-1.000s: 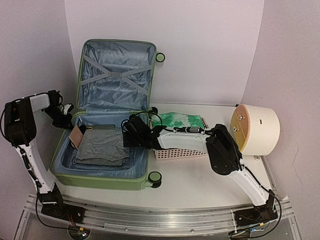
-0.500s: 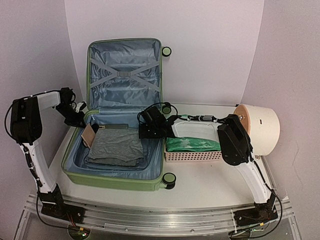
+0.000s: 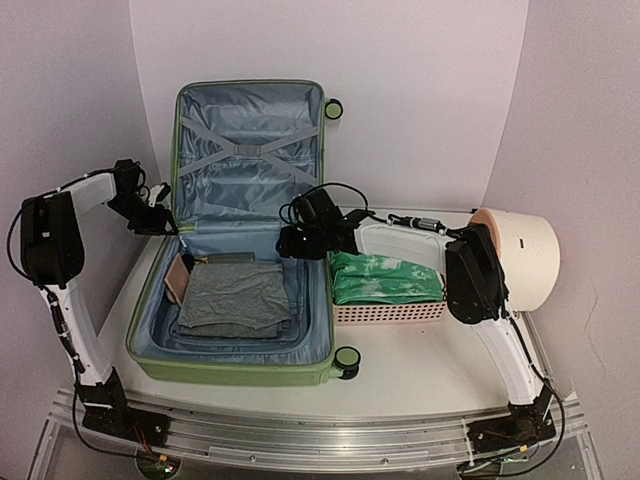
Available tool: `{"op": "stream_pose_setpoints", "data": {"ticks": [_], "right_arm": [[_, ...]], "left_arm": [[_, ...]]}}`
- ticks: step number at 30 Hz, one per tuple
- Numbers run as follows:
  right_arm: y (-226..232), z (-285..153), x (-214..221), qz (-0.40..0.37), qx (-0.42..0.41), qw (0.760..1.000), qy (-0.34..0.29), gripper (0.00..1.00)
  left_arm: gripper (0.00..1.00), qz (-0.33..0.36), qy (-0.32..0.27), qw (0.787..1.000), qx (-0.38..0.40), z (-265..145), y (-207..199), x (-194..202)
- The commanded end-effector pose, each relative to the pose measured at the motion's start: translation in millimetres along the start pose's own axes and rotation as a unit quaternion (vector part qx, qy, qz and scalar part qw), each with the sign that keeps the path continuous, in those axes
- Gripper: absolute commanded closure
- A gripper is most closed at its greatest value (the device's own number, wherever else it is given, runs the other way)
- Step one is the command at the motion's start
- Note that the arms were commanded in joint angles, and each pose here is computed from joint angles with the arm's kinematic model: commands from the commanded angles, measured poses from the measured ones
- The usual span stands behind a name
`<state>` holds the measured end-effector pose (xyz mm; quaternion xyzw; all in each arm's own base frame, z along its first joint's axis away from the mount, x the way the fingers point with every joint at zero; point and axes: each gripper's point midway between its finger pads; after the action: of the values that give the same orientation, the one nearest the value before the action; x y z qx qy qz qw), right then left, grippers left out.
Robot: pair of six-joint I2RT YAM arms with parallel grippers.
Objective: Open, take out, and arrange the luggage
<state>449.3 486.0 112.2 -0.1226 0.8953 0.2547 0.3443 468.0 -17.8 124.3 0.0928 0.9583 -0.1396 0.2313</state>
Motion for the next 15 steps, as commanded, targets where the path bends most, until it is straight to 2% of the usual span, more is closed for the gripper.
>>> {"op": "stream_pose_setpoints", "data": {"ticks": [1,3,5,8,10,11,15], "right_arm": [[25,-3,6,0.013,-0.052,0.998,0.026,0.47],[27,-3,11,0.016,-0.052,0.998,0.032,0.47],[28,-4,20,0.022,-0.052,0.998,0.042,0.46],[35,-7,33,0.026,-0.061,0.996,0.064,0.46],[36,-11,44,0.026,-0.052,0.995,0.079,0.46],[35,-12,51,0.026,-0.046,0.995,0.088,0.45],[34,-14,78,0.023,-0.031,0.992,0.124,0.44]], "left_arm": [[0.37,0.034,-0.073,0.997,-0.004,-43,-7,-46],[0.36,0.039,-0.09,0.995,-0.008,-53,-8,-56],[0.37,0.052,-0.119,0.991,0.012,-75,-27,-70],[0.42,0.082,-0.124,0.985,0.083,-94,-86,-67],[0.44,0.093,-0.075,0.981,0.152,-91,-137,-36],[0.44,0.089,-0.045,0.982,0.162,-87,-149,-18],[0.44,0.04,0.038,0.98,0.19,-66,-160,40]]}}
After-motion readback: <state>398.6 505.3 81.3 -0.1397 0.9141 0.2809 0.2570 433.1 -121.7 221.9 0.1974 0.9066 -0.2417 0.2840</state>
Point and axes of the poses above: each gripper's point midway between its finger pads, its own z axis out along the fingers, its own y axis along the line the jaws close on, x = y × z, and after that the axes turned 2 degrees about -z, right-handed
